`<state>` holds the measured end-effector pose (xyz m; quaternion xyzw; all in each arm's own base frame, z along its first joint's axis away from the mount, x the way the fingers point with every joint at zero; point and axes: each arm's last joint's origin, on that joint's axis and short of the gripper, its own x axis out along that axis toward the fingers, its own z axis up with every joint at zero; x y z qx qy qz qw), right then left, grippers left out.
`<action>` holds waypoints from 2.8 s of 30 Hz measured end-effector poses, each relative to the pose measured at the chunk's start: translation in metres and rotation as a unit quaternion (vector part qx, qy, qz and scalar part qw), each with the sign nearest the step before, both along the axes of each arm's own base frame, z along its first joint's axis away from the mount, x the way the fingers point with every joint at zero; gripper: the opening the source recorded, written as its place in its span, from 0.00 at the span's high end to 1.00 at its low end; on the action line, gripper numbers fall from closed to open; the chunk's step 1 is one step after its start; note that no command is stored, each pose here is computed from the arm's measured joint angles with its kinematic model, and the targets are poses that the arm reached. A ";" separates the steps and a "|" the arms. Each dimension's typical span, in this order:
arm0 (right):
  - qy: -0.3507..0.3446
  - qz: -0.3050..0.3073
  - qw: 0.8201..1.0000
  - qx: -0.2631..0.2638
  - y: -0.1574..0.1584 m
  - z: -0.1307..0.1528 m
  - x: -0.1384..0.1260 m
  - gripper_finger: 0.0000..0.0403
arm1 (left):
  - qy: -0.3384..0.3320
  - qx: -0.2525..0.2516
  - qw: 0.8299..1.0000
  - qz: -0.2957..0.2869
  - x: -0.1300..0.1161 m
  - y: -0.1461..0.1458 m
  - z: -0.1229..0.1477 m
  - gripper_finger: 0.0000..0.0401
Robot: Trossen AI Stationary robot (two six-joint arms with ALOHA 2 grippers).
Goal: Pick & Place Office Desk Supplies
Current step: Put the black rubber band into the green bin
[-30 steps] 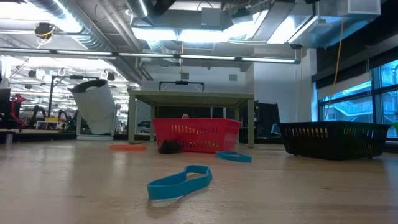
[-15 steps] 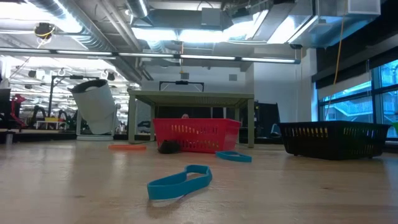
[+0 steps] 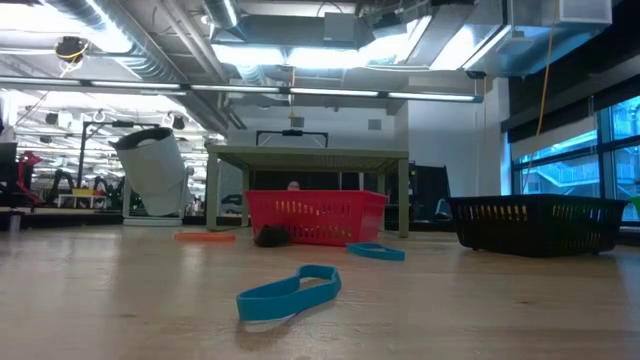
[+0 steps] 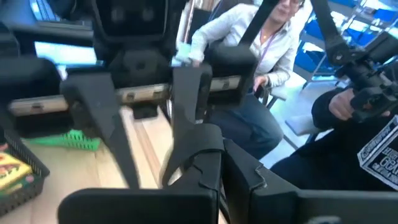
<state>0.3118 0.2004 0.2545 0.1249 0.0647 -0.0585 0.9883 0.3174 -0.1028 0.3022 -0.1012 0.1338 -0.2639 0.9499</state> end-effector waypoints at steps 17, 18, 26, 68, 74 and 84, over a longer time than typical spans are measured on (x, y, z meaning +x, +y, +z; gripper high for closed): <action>-0.033 0.030 0.999 0.003 -0.007 -0.007 0.019 0.67 | -0.017 -0.002 0.999 -0.028 0.000 0.000 0.003 1.00; -0.035 0.030 0.999 0.003 -0.007 -0.009 0.020 0.67 | -0.016 -0.002 0.999 -0.030 0.000 0.000 0.002 1.00; -0.037 0.032 0.999 -0.011 -0.006 -0.009 0.020 0.92 | -0.010 -0.006 0.999 -0.031 0.000 -0.001 0.002 1.00; 0.555 -0.200 0.785 0.189 -0.037 -0.025 -0.135 1.00 | 0.168 0.168 0.963 -0.130 -0.010 -0.055 -0.081 0.78; 0.620 -0.227 0.727 0.188 -0.030 -0.034 -0.147 1.00 | 0.169 0.168 0.965 -0.110 0.000 -0.055 -0.095 0.78; 0.637 -0.222 0.713 0.194 -0.028 -0.041 -0.150 1.00 | 0.178 0.215 0.956 -0.086 0.000 -0.053 -0.101 0.81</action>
